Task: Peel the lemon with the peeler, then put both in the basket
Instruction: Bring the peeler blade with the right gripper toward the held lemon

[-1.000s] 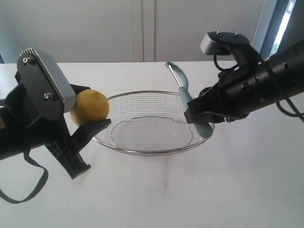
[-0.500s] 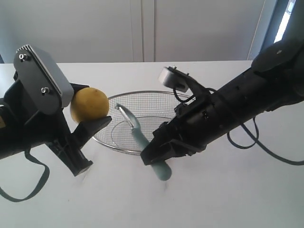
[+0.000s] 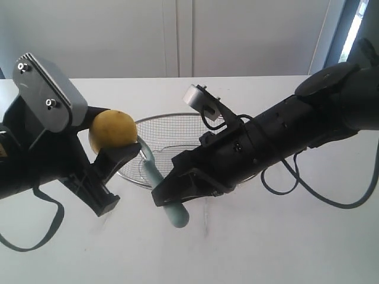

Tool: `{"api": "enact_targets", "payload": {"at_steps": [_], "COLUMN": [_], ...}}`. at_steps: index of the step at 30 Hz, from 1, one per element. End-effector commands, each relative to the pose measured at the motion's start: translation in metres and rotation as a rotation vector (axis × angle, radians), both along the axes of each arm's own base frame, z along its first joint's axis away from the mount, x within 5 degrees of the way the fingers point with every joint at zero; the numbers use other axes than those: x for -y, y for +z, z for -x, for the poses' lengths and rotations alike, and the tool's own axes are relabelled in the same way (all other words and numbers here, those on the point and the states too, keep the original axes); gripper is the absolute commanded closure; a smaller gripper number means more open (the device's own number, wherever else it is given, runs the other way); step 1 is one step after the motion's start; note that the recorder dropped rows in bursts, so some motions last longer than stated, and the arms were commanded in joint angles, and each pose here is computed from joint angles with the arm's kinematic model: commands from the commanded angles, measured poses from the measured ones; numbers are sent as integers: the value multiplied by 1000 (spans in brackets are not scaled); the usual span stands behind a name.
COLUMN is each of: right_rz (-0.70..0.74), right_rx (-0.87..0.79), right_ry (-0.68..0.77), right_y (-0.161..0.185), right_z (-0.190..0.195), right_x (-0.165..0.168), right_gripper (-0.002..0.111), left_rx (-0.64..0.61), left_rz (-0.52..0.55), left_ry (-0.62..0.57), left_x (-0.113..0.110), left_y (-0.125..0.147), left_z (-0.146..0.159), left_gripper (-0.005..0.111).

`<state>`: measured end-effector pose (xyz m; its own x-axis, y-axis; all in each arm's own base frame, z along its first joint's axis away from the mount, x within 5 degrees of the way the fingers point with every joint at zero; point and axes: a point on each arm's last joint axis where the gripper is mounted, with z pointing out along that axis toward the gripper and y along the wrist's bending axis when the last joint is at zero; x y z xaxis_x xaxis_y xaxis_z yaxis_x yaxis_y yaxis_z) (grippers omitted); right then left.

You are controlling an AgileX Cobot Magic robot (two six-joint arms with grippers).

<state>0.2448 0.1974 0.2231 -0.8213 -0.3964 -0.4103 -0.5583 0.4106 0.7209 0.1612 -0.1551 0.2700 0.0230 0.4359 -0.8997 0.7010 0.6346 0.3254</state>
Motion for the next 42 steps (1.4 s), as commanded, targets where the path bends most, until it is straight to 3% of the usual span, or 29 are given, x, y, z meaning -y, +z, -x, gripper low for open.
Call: {"api": "enact_targets", "payload": {"at_steps": [1,42], "right_rz": [-29,-43], "right_rx": [6,48], "right_ry": [20,44], "right_y": [5,13], "right_z": [1,-4], "right_x": [-2,-4], "right_gripper": [108,108], "left_rx": [-3,-21], "left_rz": [22,0], "left_ry": [5,4], "left_x": [0,3], "left_y": [1,-5], "left_z": [0,-2], "left_gripper": [107,107]}}
